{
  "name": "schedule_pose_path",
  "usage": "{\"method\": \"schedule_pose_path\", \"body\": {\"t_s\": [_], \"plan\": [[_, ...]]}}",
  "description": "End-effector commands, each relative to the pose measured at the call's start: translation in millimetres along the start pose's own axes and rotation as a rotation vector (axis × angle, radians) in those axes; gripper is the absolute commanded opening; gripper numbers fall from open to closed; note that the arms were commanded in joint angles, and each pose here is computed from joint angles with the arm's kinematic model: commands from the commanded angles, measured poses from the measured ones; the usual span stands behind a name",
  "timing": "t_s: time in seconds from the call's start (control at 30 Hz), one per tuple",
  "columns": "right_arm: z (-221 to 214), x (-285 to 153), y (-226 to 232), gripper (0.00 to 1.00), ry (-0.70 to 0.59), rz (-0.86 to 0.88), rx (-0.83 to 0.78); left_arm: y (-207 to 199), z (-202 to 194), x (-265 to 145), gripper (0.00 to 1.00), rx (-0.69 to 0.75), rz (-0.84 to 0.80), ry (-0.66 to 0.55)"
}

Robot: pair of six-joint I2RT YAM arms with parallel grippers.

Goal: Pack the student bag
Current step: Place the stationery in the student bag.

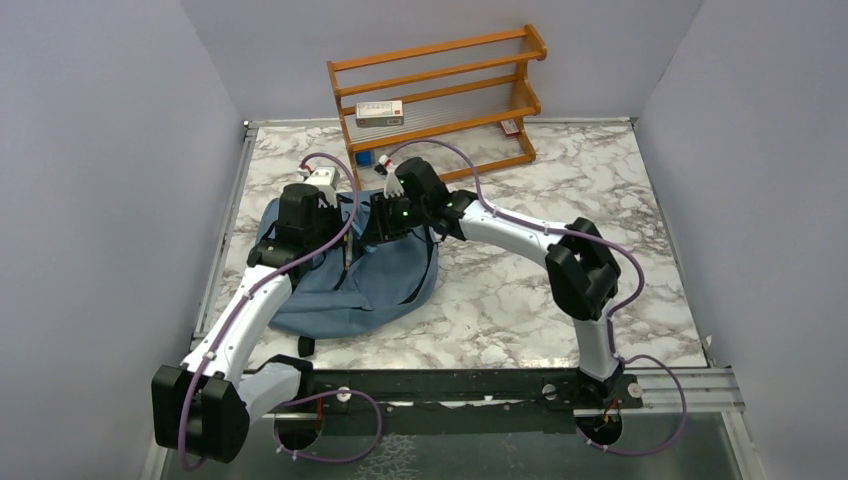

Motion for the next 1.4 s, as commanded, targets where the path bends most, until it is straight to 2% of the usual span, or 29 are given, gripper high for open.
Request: {"method": "schedule_pose_path", "body": {"t_s": [0.0,0.47,0.53,0.67,0.83,1.07,1.37], "plan": [[0.2,14.1,-3.9,0.03,0.014,-0.032,0.026,-6.6,17.4,-4.2,0.0,0.014,-0.058,-0.091],[-1.3,42.5,6.1,0.06,0.062,0.128,0.096,-6.6,19.6,-5.1,0.0,0.021,-0.061,-0.094],[-2.4,47.5,5.6,0.1,0.065,0.142,0.104,-6.6,20.5,-6.2,0.0,0.018,-0.059,-0.1],[-4.9,56.5,2.7,0.27,0.057,0.135,0.114,-6.4,17.9,-6.0,0.0,0.014,-0.056,-0.096],[-4.0,58.7,2.5,0.37,0.027,0.141,0.108,-6.3,13.5,-4.2,0.0,0.019,-0.057,-0.083],[0.6,47.4,9.4,0.45,-0.017,0.146,0.068,-4.3,15.3,-3.7,0.0,0.028,-0.04,-0.086],[-3.5,37.0,7.0,0.46,-0.041,0.129,0.057,-4.2,11.3,-3.7,0.0,0.032,-0.04,-0.074]]}}
Point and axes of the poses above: each gripper's point midway between its finger pads, its own x axis out along the fingers, its own y axis along the line the jaws close on, z = x × y, the point moved 8 cm from there along -x, back along the fingers, and after that the axes turned 13 degrees about x, right-handed, at the moved point
